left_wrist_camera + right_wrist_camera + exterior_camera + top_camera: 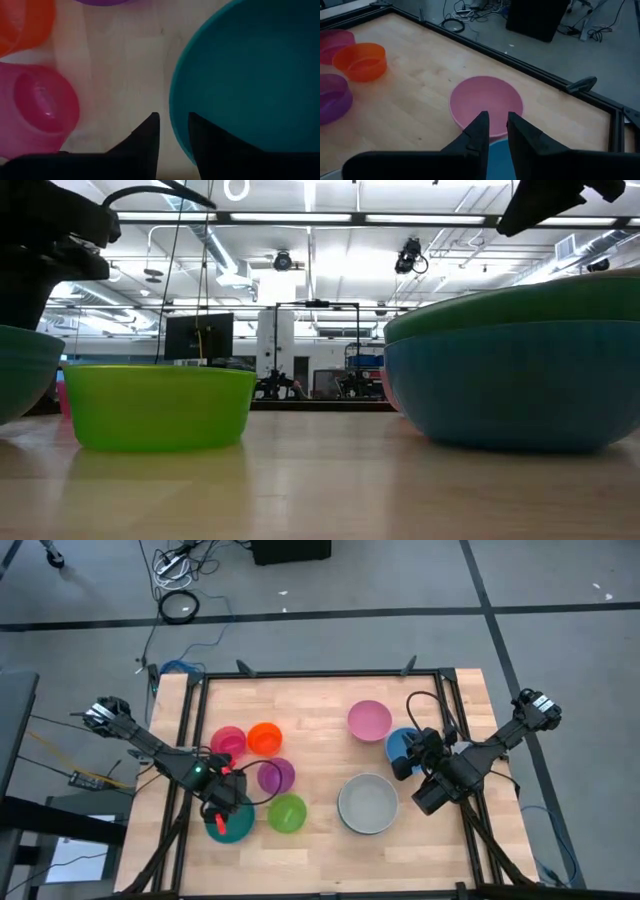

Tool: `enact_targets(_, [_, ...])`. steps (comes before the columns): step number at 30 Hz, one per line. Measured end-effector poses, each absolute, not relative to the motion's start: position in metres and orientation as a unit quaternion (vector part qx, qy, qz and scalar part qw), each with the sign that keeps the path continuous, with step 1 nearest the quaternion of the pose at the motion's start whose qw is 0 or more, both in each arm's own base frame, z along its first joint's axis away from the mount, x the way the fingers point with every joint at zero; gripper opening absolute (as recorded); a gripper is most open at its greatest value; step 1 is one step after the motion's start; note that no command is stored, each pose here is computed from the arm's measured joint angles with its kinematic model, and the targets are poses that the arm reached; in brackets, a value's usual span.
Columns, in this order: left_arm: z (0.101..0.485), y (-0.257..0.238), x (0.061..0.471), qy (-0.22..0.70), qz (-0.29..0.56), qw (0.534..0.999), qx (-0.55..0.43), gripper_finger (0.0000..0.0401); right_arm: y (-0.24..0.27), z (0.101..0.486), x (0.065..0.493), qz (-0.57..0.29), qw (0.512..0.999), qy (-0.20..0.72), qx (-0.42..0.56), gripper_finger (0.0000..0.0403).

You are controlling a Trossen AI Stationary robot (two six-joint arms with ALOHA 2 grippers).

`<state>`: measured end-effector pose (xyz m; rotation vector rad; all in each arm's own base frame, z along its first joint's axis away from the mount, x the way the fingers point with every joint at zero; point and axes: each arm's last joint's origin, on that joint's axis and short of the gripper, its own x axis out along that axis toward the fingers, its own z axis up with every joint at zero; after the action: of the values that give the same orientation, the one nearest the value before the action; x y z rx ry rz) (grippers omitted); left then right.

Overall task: Nest bowls inside each other
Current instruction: Stack the dark green bowl on top of the gray bowl

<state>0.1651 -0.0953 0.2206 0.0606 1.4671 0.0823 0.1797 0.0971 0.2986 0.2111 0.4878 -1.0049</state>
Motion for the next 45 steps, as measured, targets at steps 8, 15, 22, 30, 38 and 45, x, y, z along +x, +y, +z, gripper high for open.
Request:
enact_targets(8, [0.220, -0.096, 0.166, 0.667, 0.042, 0.744, 0.015, 0.0114, 0.097, 0.299, 0.180, -0.476, 0.842, 0.232, 0.101, 0.0060])
enact_targets(15, [0.197, -0.095, 0.160, 0.682, 0.044, 0.730, -0.023, 0.0113, 0.097, 0.298, 0.180, -0.475, 0.842, 0.233, 0.103, 0.0061])
enact_targets(22, [0.188, -0.095, 0.160, 0.673, 0.040, 0.738, -0.026, 0.0111, 0.097, 0.298, 0.180, -0.475, 0.842, 0.233, 0.103, 0.0061])
enact_targets(30, [0.197, -0.097, 0.163, 0.669, 0.027, 0.743, -0.025, 0.0011, 0.097, 0.298, 0.180, -0.475, 0.842, 0.234, 0.102, 0.0060])
enact_targets(38, [0.322, -0.097, 0.199, 0.474, 0.067, 0.875, 0.069, 0.0007, 0.097, 0.299, 0.180, -0.475, 0.843, 0.233, 0.098, 0.0061])
enact_targets(45, [0.379, -0.076, 0.251, 0.229, 0.133, 0.962, 0.064, 0.0007, 0.097, 0.299, 0.179, -0.474, 0.844, 0.237, 0.087, 0.0060])
